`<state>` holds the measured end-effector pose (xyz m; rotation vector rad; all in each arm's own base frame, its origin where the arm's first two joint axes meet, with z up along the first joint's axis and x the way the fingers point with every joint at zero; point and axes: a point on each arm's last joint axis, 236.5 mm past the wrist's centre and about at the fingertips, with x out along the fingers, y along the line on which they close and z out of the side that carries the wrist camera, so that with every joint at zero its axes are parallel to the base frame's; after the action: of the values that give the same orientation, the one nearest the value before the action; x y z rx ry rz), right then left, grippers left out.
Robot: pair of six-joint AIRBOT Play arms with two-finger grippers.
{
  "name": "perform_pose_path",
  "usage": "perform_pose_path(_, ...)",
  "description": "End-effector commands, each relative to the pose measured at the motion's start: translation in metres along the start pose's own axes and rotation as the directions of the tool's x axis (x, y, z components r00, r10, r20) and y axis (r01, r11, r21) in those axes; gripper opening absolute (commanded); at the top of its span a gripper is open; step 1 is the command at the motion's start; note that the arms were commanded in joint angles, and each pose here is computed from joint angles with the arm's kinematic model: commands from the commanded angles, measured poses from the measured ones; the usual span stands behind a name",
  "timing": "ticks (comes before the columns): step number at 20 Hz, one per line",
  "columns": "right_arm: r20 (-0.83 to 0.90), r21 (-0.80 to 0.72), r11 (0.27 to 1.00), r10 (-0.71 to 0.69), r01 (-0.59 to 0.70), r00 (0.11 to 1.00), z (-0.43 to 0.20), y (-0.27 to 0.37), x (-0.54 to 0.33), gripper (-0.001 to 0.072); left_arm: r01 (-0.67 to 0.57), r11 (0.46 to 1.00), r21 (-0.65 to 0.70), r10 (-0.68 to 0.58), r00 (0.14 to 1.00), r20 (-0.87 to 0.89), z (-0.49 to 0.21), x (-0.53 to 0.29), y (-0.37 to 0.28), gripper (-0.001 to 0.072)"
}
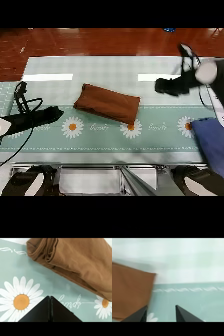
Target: Fold the shirts.
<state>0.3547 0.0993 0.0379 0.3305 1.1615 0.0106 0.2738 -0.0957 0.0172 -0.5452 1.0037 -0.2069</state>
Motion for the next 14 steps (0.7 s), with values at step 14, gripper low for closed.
perform_pose_path(14, -0.225, 0.344, 0.836, 0.515, -0.427, 0.827, -0.094, 0.08, 0.136, 0.0405, 0.014, 1.0, -0.013, -0.014, 1.0, -0.003, -0.001, 0.0, -0.003, 0.0017)
